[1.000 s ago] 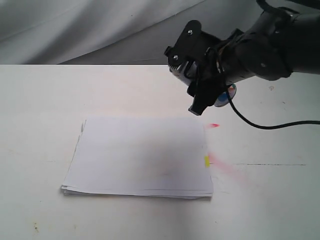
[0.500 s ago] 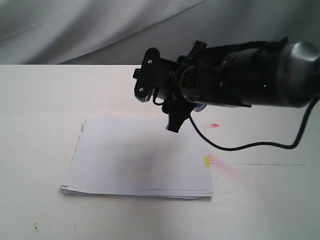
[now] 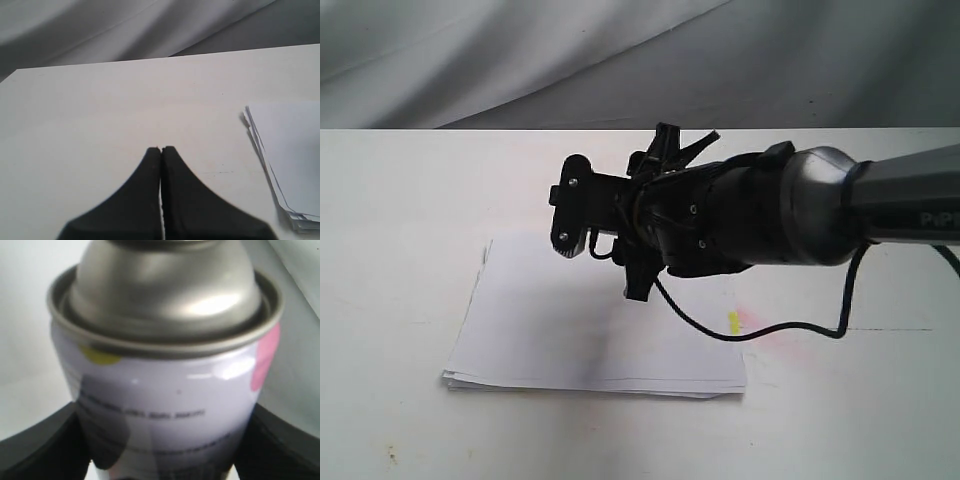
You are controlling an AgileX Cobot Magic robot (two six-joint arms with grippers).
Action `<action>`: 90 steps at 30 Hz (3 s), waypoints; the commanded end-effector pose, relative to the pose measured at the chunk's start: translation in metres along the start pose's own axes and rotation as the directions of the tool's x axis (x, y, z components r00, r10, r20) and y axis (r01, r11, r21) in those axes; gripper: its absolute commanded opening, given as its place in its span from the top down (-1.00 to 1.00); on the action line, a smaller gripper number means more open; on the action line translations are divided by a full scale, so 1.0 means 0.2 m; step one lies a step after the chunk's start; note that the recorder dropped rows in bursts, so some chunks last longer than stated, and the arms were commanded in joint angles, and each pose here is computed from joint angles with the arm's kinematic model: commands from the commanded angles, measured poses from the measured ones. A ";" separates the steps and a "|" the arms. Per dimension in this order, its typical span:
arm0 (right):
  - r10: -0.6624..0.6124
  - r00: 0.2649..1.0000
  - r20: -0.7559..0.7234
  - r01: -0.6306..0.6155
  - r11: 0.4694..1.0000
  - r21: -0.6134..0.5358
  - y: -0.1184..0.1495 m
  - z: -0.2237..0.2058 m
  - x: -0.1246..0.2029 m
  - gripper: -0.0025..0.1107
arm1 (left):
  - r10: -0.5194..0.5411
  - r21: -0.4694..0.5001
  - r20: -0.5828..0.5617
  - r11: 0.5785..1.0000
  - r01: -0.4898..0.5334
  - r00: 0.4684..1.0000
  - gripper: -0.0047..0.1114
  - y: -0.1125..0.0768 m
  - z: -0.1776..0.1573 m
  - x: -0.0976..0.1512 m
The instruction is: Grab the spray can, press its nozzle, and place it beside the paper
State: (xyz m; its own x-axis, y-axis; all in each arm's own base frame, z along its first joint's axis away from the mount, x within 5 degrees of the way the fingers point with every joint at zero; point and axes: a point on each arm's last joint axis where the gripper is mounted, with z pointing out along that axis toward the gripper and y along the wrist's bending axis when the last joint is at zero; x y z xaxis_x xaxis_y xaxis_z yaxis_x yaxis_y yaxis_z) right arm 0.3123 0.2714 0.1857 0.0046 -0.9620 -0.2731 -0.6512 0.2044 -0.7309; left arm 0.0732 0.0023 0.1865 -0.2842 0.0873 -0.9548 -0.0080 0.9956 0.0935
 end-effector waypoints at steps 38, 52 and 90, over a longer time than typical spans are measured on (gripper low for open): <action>-0.081 0.991 -0.107 0.085 0.996 0.033 0.07 -0.07 0.05 0.96 | 0.228 -0.031 -0.002 0.973 -0.228 0.974 0.92 0.01 0.00 0.00; -0.082 0.991 -0.106 0.086 0.996 0.034 0.07 -0.07 0.05 0.96 | -0.453 0.049 0.264 0.888 0.458 0.851 0.92 0.04 -0.02 -0.11; -0.085 0.991 -0.100 0.089 0.996 0.032 0.07 -0.07 0.05 0.96 | 0.000 0.759 -0.444 0.532 0.376 0.896 0.92 -0.27 1.00 -0.71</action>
State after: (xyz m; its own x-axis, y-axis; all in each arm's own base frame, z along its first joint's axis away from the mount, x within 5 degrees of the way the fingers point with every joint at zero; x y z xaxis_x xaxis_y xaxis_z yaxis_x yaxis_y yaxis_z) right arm 0.2913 0.2628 0.1721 -0.0323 -0.9890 -0.1446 -0.6462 0.1310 -0.7519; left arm 0.3020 -0.0509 0.2696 -0.7025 0.0233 -0.7113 0.5249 0.6919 -0.4957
